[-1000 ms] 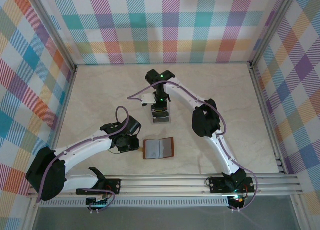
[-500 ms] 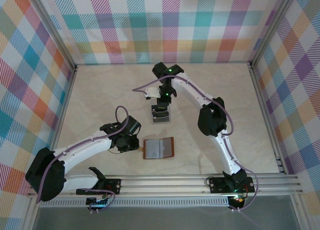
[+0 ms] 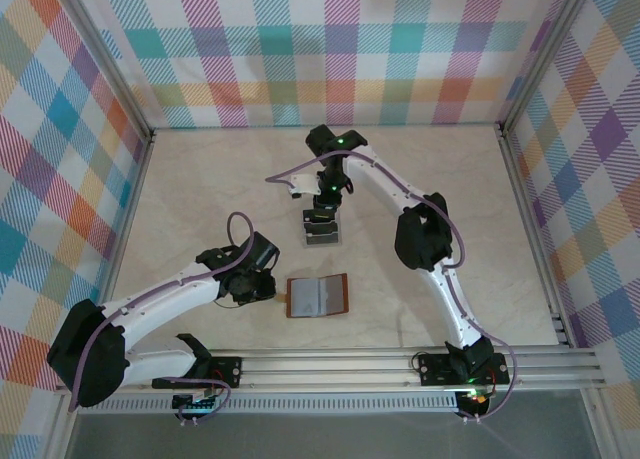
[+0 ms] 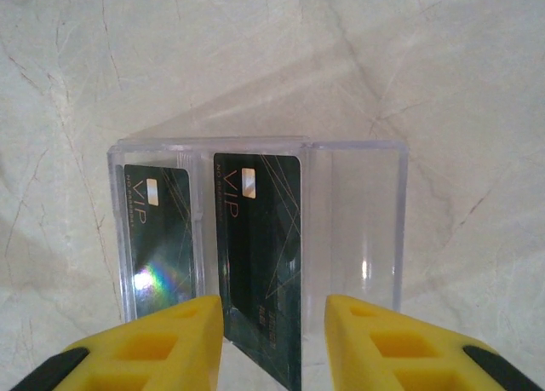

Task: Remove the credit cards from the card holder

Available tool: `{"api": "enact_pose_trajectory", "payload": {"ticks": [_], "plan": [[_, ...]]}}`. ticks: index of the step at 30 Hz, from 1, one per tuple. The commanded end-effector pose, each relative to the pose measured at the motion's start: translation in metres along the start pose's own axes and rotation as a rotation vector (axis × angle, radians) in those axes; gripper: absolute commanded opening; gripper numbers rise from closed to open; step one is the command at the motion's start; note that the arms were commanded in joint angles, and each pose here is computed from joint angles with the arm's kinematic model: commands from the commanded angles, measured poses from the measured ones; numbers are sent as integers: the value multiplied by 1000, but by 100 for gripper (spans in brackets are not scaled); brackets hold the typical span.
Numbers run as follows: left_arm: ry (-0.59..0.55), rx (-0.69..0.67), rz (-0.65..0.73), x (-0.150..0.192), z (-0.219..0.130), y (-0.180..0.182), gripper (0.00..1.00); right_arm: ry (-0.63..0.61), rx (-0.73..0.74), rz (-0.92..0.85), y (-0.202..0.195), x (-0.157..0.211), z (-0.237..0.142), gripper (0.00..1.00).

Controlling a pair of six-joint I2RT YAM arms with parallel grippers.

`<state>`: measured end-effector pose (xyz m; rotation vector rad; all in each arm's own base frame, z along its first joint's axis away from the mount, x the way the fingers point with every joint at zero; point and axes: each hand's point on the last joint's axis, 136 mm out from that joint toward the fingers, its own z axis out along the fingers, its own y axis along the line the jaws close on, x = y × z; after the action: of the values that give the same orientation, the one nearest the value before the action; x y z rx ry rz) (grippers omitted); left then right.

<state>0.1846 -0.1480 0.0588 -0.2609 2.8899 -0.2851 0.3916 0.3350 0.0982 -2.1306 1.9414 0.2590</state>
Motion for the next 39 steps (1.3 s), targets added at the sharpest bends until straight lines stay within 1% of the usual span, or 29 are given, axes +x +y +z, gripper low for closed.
{"api": "enact_pose_trajectory", "payload": {"ticks": [1,9,14,21,26,36,37,39], "plan": [[16,-34,-2,5,1,11,23,-14,-61,-17,9,0,17,38],[24,-35,-1,6,2,12,24,-16,-92,-4,14,1,24,37],[26,-36,-1,6,3,11,24,-26,-117,-1,19,0,22,32],[32,-34,3,6,4,10,23,-23,-139,5,23,1,23,30],[33,-34,2,6,4,10,23,-23,-158,14,27,2,26,25],[36,-37,0,7,5,11,23,-41,-173,18,30,-2,22,9],[35,-36,1,7,4,11,24,-41,-172,18,30,-2,21,9],[34,-36,0,7,4,11,24,-46,-157,15,27,-4,18,13]]}}
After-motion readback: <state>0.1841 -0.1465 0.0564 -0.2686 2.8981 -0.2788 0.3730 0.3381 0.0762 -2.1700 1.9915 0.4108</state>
